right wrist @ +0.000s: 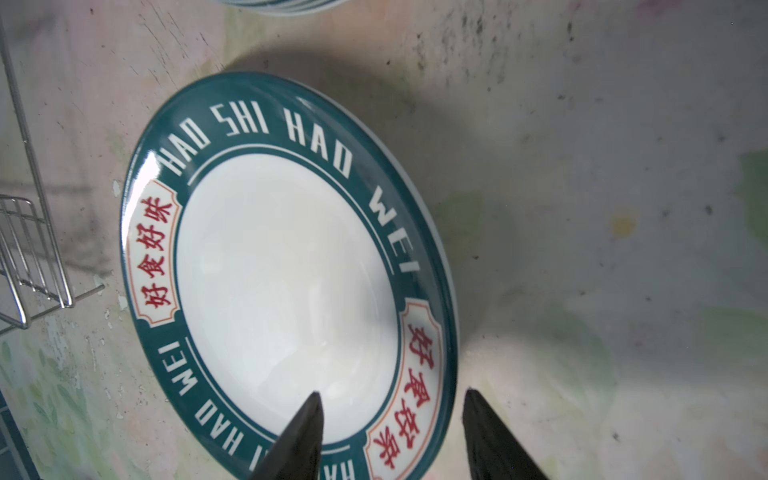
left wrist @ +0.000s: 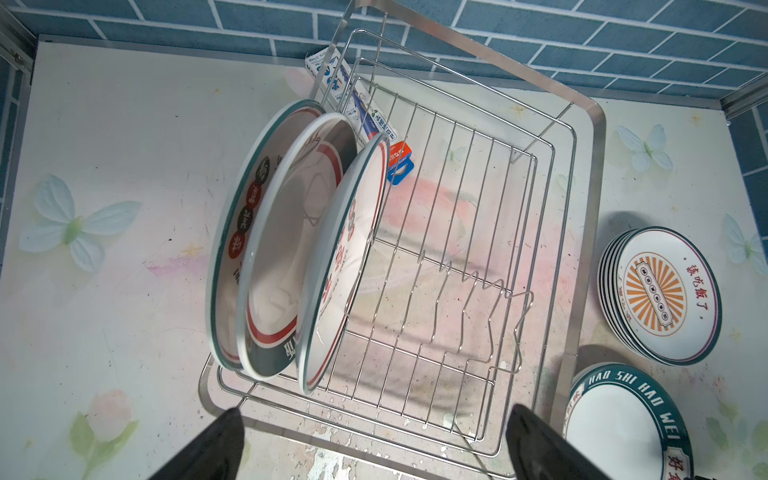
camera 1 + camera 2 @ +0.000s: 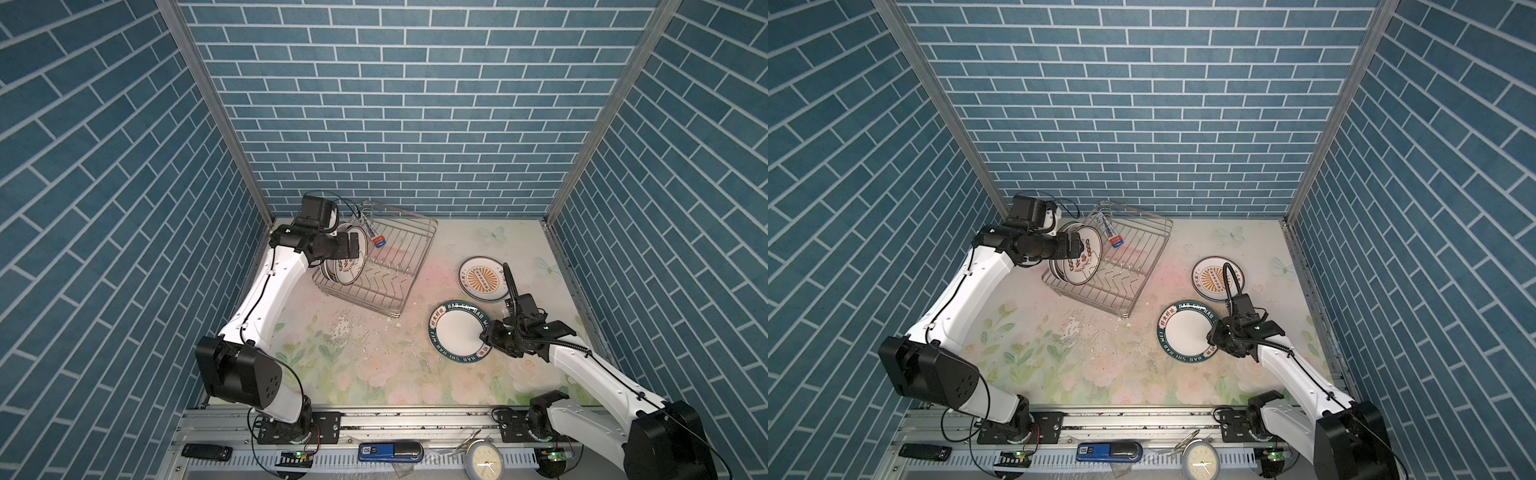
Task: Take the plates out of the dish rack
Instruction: 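Open the right gripper off the plate rim while the left gripper moves toward the rack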
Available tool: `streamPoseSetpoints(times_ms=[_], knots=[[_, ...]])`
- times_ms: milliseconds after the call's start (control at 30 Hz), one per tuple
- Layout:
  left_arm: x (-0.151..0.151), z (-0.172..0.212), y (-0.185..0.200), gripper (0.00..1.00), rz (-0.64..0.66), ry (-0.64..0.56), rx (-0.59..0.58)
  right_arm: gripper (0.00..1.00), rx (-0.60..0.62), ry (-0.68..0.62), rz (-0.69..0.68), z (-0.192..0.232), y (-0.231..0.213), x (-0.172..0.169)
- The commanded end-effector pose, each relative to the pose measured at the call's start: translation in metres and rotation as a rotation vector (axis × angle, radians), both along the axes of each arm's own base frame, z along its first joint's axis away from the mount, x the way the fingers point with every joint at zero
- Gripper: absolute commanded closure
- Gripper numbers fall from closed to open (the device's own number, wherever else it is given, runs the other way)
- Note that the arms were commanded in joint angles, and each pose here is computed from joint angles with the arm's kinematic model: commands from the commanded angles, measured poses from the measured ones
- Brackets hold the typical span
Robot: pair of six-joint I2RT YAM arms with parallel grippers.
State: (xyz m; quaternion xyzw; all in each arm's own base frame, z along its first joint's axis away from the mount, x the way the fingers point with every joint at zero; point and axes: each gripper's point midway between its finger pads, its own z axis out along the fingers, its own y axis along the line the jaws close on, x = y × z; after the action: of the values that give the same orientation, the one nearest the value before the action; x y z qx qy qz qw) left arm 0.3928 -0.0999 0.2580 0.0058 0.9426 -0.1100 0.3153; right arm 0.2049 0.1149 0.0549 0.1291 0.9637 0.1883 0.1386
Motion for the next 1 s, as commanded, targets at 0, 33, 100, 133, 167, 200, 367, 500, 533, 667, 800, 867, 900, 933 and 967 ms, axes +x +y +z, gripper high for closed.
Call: streamPoseSetpoints(times_ms=[0, 33, 100, 133, 167, 200, 367, 500, 533, 667, 800, 867, 900, 933, 967], knots=[[-0.002, 0.006, 0.001, 0.01, -0.01, -0.01, 0.0, 0.44, -0.022, -0.027, 0.038, 0.012, 0.002, 0.007], [-0.002, 0.006, 0.001, 0.01, -0.011, -0.01, -0.001, 0.44, -0.029, -0.026, 0.038, 0.012, 0.002, 0.007], [-0.003, 0.005, 0.001, 0.01, -0.016, -0.008, 0.0, 0.44, -0.039, -0.031, 0.038, 0.013, 0.001, 0.008], [-0.003, 0.005, 0.001, 0.01, -0.02, -0.009, 0.003, 0.43, -0.057, -0.037, 0.033, 0.014, -0.002, 0.008], [-0.003, 0.005, 0.0, 0.01, -0.025, -0.007, 0.003, 0.43, -0.079, -0.042, 0.033, 0.016, -0.004, 0.009], [-0.003, 0.003, 0.0, 0.01, -0.026, -0.003, 0.006, 0.42, -0.094, -0.05, 0.032, 0.019, -0.006, 0.01], [-0.002, -0.007, 0.0, 0.01, -0.039, 0.029, 0.022, 0.35, -0.18, -0.105, 0.024, 0.036, -0.019, 0.018], [0.002, -0.016, 0.001, 0.01, -0.041, 0.049, 0.041, 0.21, -0.181, -0.152, 0.023, 0.05, -0.018, 0.028], [0.003, -0.019, 0.001, 0.01, -0.042, 0.055, 0.046, 0.2, -0.178, -0.165, 0.023, 0.053, -0.017, 0.03], [0.006, -0.022, -0.001, 0.01, -0.055, 0.053, 0.049, 0.11, -0.166, -0.213, 0.014, 0.061, -0.016, 0.037], [0.01, -0.024, -0.004, 0.01, -0.065, 0.048, 0.059, 0.02, -0.123, -0.271, 0.018, 0.068, -0.011, 0.038], [0.013, -0.032, -0.005, 0.01, -0.07, 0.071, 0.066, 0.01, -0.081, -0.317, 0.008, 0.073, -0.008, 0.039], [0.014, -0.036, -0.006, 0.01, -0.074, 0.086, 0.067, 0.01, -0.058, -0.339, 0.008, 0.076, -0.006, 0.039], [0.015, -0.042, -0.008, 0.01, -0.079, 0.107, 0.07, 0.01, -0.038, -0.362, 0.003, 0.079, -0.005, 0.038], [0.017, -0.047, -0.009, 0.01, -0.085, 0.124, 0.075, 0.01, -0.024, -0.385, -0.004, 0.083, -0.005, 0.038]])
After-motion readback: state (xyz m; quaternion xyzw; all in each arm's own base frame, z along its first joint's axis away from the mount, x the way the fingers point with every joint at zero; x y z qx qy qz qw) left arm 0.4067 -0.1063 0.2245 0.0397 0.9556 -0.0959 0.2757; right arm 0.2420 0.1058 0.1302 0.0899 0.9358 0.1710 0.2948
